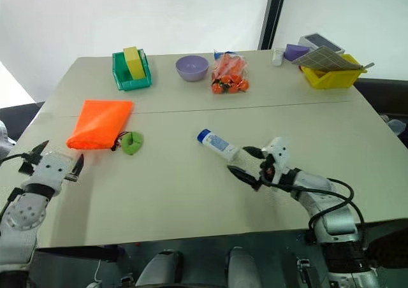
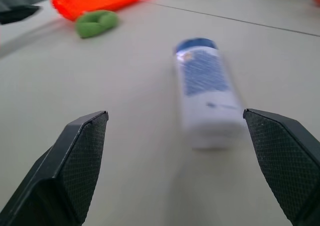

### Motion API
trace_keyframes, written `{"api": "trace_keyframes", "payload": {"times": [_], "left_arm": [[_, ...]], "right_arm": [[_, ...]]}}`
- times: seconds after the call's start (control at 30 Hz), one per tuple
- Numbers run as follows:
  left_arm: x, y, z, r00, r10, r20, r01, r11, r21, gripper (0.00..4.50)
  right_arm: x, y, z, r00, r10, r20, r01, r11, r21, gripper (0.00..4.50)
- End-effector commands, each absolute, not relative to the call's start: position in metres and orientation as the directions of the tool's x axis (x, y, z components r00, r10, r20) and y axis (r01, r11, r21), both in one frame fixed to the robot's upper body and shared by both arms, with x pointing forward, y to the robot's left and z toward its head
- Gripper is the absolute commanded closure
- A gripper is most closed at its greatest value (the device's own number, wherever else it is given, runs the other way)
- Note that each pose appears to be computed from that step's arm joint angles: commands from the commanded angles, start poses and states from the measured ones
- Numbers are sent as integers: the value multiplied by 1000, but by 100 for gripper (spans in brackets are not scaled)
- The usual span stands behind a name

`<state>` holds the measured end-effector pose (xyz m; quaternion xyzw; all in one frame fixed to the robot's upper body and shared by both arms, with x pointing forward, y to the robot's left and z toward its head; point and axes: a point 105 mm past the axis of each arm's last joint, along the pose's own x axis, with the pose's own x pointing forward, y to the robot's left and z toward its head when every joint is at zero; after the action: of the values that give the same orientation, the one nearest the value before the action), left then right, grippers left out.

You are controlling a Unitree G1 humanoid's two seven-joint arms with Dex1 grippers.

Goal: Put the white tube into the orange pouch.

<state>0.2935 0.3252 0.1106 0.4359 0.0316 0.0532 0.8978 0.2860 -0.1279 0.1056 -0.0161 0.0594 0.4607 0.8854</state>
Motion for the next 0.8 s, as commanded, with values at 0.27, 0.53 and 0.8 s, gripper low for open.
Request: {"api": "trace_keyframes", "payload": {"times": [0.27,0.53,0.8], "left_arm": [[333,341,114,992,125,-4,-65,536,842,1],[350,348,120,990,141,22,-100,571,815,194],[352,354,120,988,153,8,-99,599,794,442]], "right_arm": [[271,-95,119,539,840,-61,-841,541,21,0],[269,-92,115,554,830,-64,-830,557,26,0],[277,-98,117,611,790,-55,-791,612,5,0]]}}
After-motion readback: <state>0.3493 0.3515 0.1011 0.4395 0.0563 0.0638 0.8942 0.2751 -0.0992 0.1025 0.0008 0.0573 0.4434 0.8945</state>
